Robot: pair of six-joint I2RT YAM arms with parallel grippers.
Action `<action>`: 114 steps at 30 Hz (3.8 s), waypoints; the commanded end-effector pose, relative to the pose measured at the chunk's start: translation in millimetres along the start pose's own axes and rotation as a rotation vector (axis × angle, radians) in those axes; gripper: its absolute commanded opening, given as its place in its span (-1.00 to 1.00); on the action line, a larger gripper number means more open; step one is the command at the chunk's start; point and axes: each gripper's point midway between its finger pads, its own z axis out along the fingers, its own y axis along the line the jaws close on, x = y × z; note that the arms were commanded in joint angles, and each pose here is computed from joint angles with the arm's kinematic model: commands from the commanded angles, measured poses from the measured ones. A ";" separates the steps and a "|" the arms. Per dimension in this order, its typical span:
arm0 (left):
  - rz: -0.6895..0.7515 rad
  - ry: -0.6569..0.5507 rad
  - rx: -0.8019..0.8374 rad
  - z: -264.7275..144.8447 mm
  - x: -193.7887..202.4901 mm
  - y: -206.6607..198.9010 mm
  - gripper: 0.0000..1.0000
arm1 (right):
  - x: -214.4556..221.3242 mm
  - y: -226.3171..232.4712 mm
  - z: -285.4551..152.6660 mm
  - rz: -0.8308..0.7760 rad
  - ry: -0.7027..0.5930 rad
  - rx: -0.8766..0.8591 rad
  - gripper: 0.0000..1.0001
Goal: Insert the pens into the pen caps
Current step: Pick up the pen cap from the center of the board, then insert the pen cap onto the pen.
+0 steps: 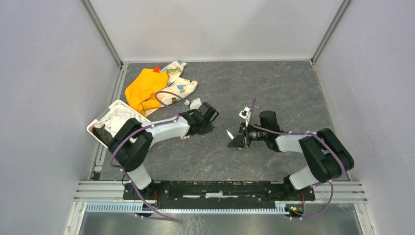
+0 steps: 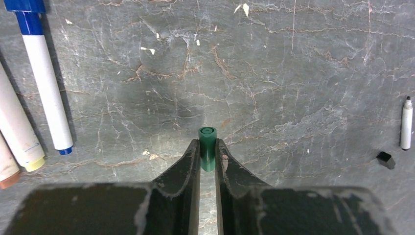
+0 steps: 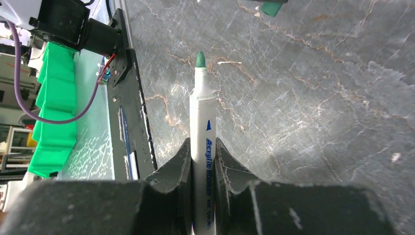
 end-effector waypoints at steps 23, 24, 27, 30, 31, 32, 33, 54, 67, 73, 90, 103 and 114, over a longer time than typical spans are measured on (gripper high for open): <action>-0.245 0.030 0.154 -4.2 6.9 -34.1 -0.96 | 22.9 -32.4 43.4 0.320 0.052 0.155 -1.00; -0.247 0.034 0.155 -4.1 8.4 -34.7 -0.96 | 23.4 -32.0 44.3 0.328 0.056 0.156 -1.00; -0.249 0.044 0.157 -3.8 11.6 -36.1 -0.96 | 23.3 -29.4 45.8 0.339 0.062 0.141 -1.00; -0.254 0.051 0.156 -3.4 13.7 -36.6 -0.96 | 26.1 -26.4 48.4 0.351 0.078 0.127 -1.00; -0.257 0.051 0.157 -3.7 13.5 -36.9 -0.96 | 28.3 -26.4 49.4 0.359 0.089 0.125 -1.00; -0.257 0.049 0.157 -3.8 13.0 -37.0 -0.96 | 29.4 -26.1 50.2 0.364 0.097 0.121 -1.00; -0.260 0.047 0.154 -4.1 12.4 -36.7 -0.96 | 30.8 -26.1 50.8 0.370 0.103 0.120 -1.00; -0.262 0.034 0.151 -9.9 8.8 -36.8 -0.96 | 34.0 -33.7 52.5 0.402 0.135 0.173 -1.00; -0.259 0.029 0.153 -12.8 8.3 -38.5 -0.96 | 36.6 -36.0 52.7 0.431 0.143 0.192 -1.00; -0.261 0.024 0.157 -14.4 7.1 -39.6 -0.96 | 37.2 -37.0 52.3 0.439 0.143 0.199 -1.00; -0.251 0.043 0.163 -20.2 15.7 -40.8 -0.96 | 28.4 -38.9 52.2 0.377 0.120 0.206 -1.00; -0.249 0.052 0.158 -22.4 22.3 -40.6 -0.96 | 11.6 -38.4 47.6 0.304 0.059 0.202 -1.00; -0.231 0.071 0.178 -28.7 26.9 -48.2 -0.96 | 2.9 -35.2 46.9 0.235 0.039 0.177 -1.00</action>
